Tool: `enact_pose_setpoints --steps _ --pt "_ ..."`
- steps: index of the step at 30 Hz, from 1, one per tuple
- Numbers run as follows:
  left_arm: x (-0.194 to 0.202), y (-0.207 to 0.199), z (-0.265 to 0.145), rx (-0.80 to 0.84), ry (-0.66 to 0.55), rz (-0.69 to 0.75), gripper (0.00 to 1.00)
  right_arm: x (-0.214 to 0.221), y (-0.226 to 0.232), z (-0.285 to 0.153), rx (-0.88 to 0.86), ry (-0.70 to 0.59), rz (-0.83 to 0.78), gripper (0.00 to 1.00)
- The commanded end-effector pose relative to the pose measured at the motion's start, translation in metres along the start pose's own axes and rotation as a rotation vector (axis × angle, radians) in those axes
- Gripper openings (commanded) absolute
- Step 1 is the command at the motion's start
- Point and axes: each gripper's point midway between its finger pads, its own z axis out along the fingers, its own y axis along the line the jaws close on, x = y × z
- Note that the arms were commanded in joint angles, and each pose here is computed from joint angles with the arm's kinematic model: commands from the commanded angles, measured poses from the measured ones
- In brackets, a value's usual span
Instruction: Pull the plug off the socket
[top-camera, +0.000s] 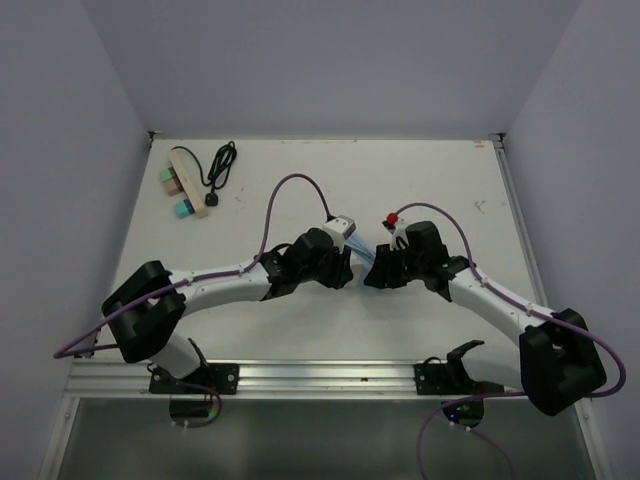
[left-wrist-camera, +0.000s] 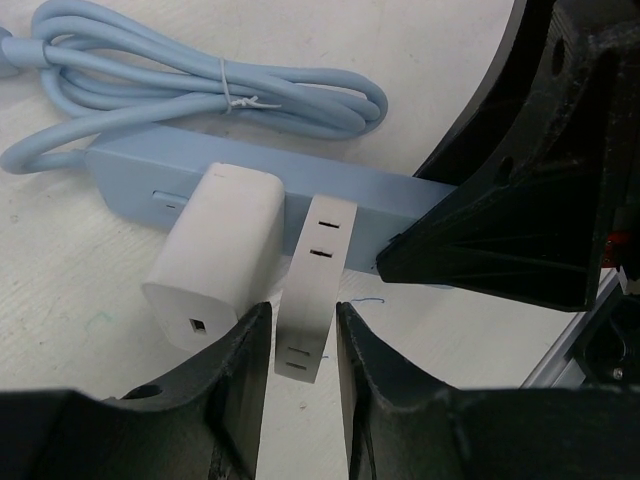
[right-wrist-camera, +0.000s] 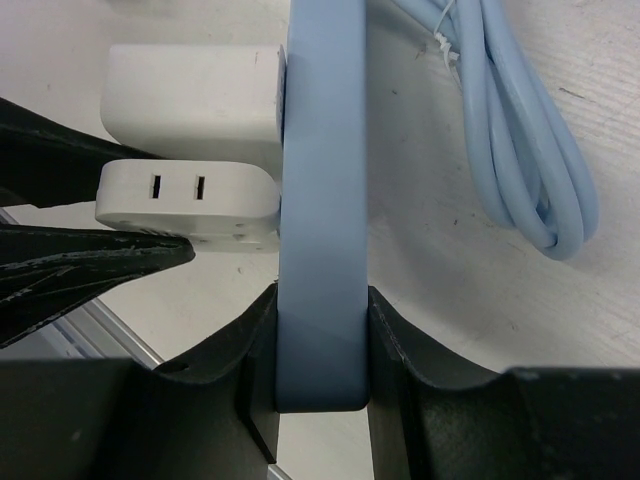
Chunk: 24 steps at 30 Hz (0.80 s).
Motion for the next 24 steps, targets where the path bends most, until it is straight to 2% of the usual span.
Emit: enact_pose_setpoints --steps 1,4,7,10,11,24 --pt "-0.020 -0.010 0.004 0.040 -0.050 0.007 0.36 -0.018 0.019 -0.006 -0.090 -0.076 -0.048 0.00" --pt "-0.019 -0.008 0.006 0.034 -0.048 0.006 0.34 -0.018 0.020 -0.005 -0.094 -0.081 -0.048 0.00" --pt "-0.021 -0.009 0.006 0.038 -0.055 0.008 0.27 -0.019 0.019 -0.005 -0.089 -0.086 -0.049 0.00" --pt "-0.024 -0.010 0.004 0.039 -0.062 0.009 0.12 -0.016 0.014 -0.004 -0.067 -0.080 -0.048 0.00" --pt "-0.024 -0.009 0.003 0.038 -0.063 0.009 0.01 -0.015 0.011 -0.003 -0.057 -0.078 -0.046 0.00" --pt "-0.040 -0.010 -0.025 0.082 -0.151 0.004 0.00 0.014 -0.049 0.012 0.231 0.008 0.055 0.00"
